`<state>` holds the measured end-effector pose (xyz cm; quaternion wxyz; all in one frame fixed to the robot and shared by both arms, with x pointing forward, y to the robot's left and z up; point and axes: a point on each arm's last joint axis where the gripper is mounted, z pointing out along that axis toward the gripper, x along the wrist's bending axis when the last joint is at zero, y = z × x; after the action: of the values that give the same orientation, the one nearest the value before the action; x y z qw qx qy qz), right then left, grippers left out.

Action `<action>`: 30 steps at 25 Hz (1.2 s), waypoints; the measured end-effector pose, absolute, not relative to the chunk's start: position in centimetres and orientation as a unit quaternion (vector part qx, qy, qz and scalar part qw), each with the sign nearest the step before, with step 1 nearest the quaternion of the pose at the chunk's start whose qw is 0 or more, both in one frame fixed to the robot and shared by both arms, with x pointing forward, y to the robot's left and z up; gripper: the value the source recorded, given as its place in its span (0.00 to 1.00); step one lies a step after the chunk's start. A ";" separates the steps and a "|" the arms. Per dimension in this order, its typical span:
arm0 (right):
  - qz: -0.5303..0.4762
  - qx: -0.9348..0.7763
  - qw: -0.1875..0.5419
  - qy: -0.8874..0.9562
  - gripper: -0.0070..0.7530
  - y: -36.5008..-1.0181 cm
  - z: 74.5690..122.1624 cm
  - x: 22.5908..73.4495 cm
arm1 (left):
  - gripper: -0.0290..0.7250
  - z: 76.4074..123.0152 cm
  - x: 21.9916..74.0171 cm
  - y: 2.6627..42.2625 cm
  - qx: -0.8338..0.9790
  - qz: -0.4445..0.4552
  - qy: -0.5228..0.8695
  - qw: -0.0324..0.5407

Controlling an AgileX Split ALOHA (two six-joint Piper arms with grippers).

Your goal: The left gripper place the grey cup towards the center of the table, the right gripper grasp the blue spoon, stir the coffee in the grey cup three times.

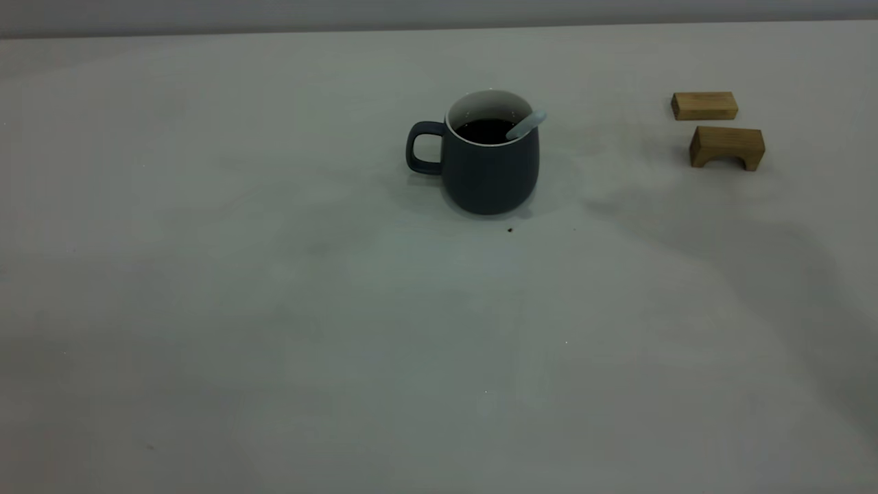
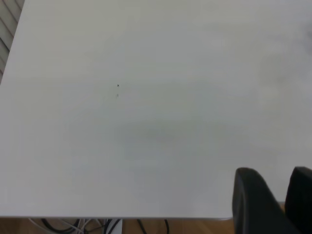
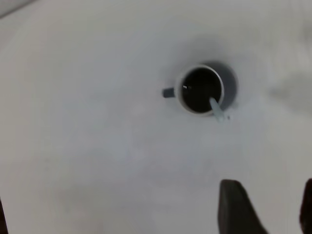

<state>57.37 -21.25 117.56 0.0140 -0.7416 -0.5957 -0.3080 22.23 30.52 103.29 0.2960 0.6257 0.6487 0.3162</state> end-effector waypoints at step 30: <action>-0.375 -0.566 -0.255 -0.689 0.27 -28.1 112.4 24.8 | 0.35 103.3 22.2 30.5 0.626 0.316 0.649 0.296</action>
<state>24.79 -28.07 112.35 -0.2549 -0.5656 -0.6890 -0.3748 22.23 30.52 103.29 0.2960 0.6257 0.6487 0.3162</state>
